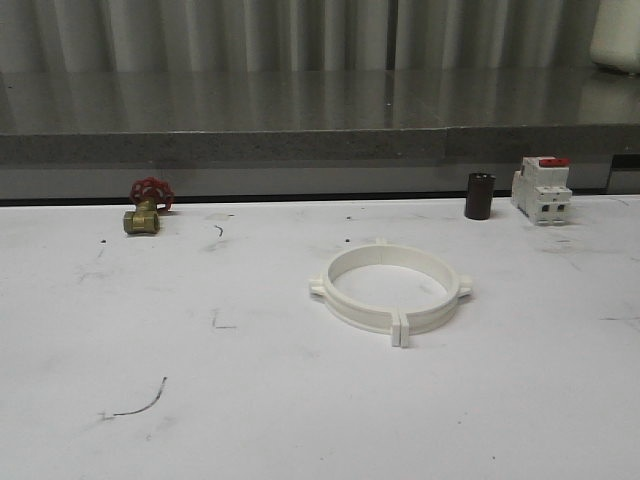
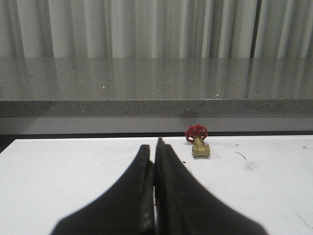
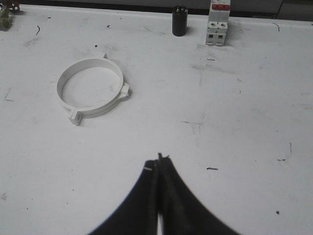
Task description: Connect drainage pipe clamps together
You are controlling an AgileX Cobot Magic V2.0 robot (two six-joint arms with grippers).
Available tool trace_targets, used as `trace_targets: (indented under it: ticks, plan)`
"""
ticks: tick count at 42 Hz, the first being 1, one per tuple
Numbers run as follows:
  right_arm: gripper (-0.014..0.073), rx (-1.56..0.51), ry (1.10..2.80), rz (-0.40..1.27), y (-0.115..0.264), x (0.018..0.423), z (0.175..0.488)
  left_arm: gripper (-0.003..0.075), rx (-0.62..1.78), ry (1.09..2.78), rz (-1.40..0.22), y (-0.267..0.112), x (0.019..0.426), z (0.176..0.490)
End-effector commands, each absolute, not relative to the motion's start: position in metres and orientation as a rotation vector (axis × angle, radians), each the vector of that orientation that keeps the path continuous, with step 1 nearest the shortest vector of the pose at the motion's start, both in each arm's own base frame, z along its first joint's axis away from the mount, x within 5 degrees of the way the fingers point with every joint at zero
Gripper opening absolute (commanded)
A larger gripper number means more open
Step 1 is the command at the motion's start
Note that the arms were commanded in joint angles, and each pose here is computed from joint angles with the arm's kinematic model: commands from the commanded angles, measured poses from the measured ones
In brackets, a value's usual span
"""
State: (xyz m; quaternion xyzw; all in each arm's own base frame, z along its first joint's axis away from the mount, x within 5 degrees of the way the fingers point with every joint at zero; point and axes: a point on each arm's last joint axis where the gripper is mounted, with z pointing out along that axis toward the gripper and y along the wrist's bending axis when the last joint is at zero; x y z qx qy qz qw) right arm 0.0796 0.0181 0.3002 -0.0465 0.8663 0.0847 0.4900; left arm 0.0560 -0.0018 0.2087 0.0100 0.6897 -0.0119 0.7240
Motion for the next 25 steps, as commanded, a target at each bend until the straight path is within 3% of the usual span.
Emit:
trace_targets:
  ticks: [1, 19, 25]
  plan:
    - [-0.0119, -0.105, 2.019, 0.206, 0.018, 0.082, 0.312, -0.002, 0.01, 1.45, -0.032, -0.001, 0.056, 0.209]
    - [-0.0119, -0.107, 2.006, 0.199, 0.017, 0.081, 0.311, -0.002, 0.01, 1.45, -0.032, -0.001, 0.056, 0.209]
    - [-0.0119, -0.062, 1.843, 0.137, 0.01, 0.074, 0.292, -0.002, 0.009, 1.45, -0.031, -0.001, 0.056, 0.209]
